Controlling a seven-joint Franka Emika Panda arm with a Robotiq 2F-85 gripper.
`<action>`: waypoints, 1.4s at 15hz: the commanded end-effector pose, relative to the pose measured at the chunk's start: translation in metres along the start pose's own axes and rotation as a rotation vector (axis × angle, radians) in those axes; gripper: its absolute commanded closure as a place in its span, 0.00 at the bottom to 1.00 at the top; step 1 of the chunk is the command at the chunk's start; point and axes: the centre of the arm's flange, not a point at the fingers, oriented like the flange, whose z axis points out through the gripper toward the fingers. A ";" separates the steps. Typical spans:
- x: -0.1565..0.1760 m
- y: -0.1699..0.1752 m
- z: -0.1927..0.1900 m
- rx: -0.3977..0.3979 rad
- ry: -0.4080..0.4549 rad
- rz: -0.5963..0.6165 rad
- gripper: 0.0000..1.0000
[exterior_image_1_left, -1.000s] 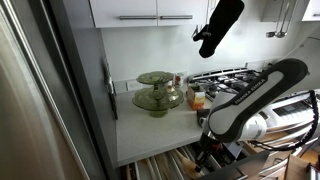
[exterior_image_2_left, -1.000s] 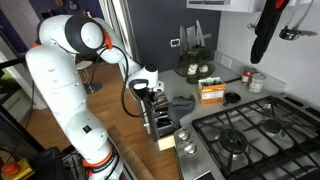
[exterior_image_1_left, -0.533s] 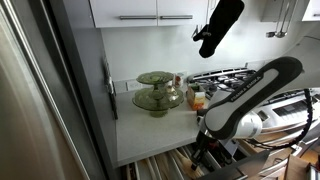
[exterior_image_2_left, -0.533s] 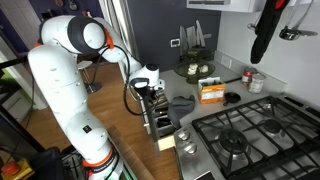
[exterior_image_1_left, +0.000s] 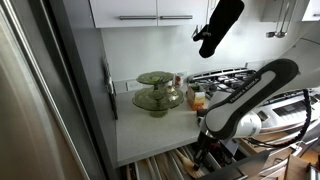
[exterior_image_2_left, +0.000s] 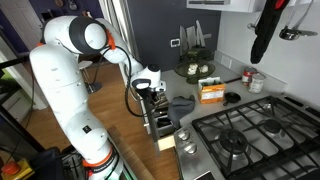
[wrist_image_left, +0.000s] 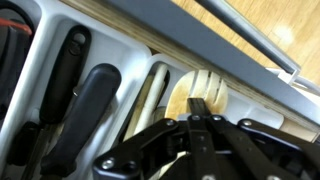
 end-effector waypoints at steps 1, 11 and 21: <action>0.000 0.005 0.010 0.006 -0.024 -0.006 1.00; 0.019 -0.004 0.031 0.061 0.004 -0.008 1.00; 0.003 -0.004 -0.018 0.032 0.056 -0.040 0.44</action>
